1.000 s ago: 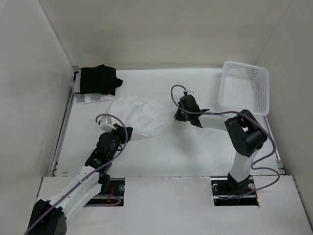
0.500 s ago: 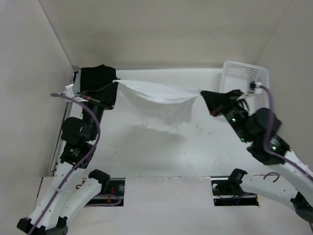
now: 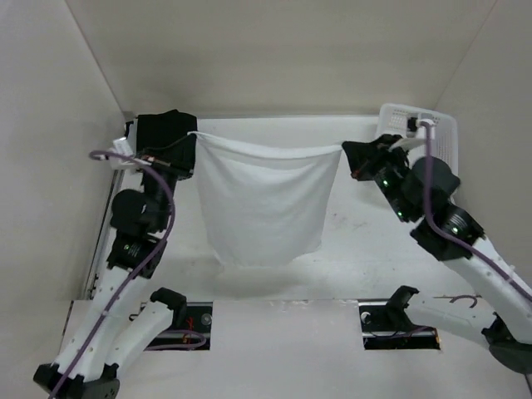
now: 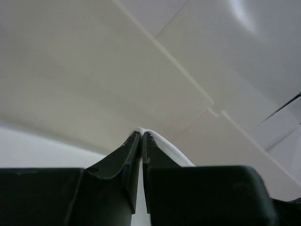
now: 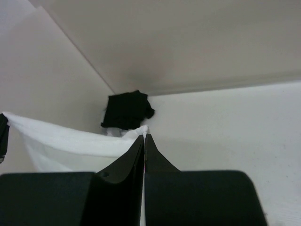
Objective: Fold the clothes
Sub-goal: Flatten the tank top out
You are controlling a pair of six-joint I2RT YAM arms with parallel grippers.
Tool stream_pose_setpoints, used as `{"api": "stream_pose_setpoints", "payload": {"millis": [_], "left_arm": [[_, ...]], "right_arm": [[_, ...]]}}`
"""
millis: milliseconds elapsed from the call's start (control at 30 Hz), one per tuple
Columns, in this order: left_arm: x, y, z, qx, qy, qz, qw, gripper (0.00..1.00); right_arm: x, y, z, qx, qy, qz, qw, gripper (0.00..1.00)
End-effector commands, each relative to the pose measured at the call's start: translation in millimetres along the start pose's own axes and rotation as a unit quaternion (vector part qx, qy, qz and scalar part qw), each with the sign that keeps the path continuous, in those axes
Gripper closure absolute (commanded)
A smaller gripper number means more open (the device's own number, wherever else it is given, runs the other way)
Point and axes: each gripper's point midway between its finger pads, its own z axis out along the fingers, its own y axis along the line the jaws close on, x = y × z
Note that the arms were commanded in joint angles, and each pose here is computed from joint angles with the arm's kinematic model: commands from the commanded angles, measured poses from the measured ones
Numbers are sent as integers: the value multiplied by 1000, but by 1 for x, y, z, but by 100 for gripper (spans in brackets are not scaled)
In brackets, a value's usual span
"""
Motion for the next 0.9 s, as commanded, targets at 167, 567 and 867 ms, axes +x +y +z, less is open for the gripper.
{"api": "stream_pose_setpoints", "payload": {"millis": [167, 567, 867], "left_arm": [[82, 126, 64, -140, 73, -14, 987, 97], [29, 70, 123, -49, 30, -14, 998, 97], [124, 151, 48, -110, 104, -41, 988, 96]], "right_arm": [[63, -42, 113, 1, 95, 48, 994, 98], [-23, -24, 149, -20, 40, 31, 999, 98], [107, -87, 118, 38, 129, 75, 988, 97]]}}
